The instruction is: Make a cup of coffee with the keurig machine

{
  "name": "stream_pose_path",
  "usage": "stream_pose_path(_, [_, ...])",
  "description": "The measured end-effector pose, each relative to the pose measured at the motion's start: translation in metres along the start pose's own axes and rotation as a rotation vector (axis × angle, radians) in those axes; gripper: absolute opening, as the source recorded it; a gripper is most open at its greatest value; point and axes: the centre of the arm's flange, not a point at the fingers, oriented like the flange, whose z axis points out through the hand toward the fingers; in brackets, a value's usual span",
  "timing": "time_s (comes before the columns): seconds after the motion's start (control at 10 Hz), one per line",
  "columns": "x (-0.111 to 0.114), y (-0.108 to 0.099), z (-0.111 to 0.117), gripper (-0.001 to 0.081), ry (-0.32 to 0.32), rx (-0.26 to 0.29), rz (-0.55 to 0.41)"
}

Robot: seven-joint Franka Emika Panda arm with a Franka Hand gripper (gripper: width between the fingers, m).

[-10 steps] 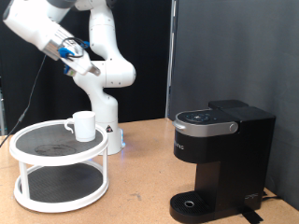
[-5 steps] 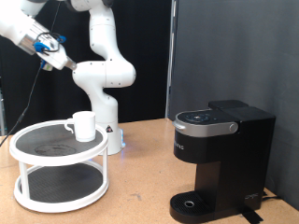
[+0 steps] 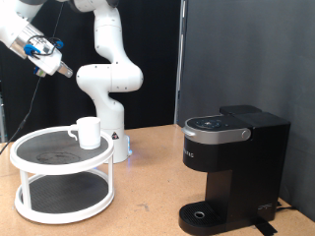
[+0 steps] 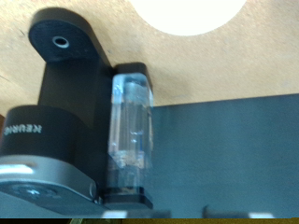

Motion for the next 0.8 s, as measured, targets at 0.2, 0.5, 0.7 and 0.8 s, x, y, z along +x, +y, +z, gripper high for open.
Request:
stream_pose_path(0.2, [0.009, -0.011, 0.015, 0.0102, 0.015, 0.027, 0.016])
stream_pose_path(0.5, [0.027, -0.028, 0.042, 0.0286, 0.060, 0.063, 0.008])
stream_pose_path(0.7, [0.040, -0.040, 0.063, 0.0607, 0.075, 0.080, -0.006])
stream_pose_path(0.8, [0.047, -0.045, 0.073, 0.0607, 0.080, 0.083, -0.007])
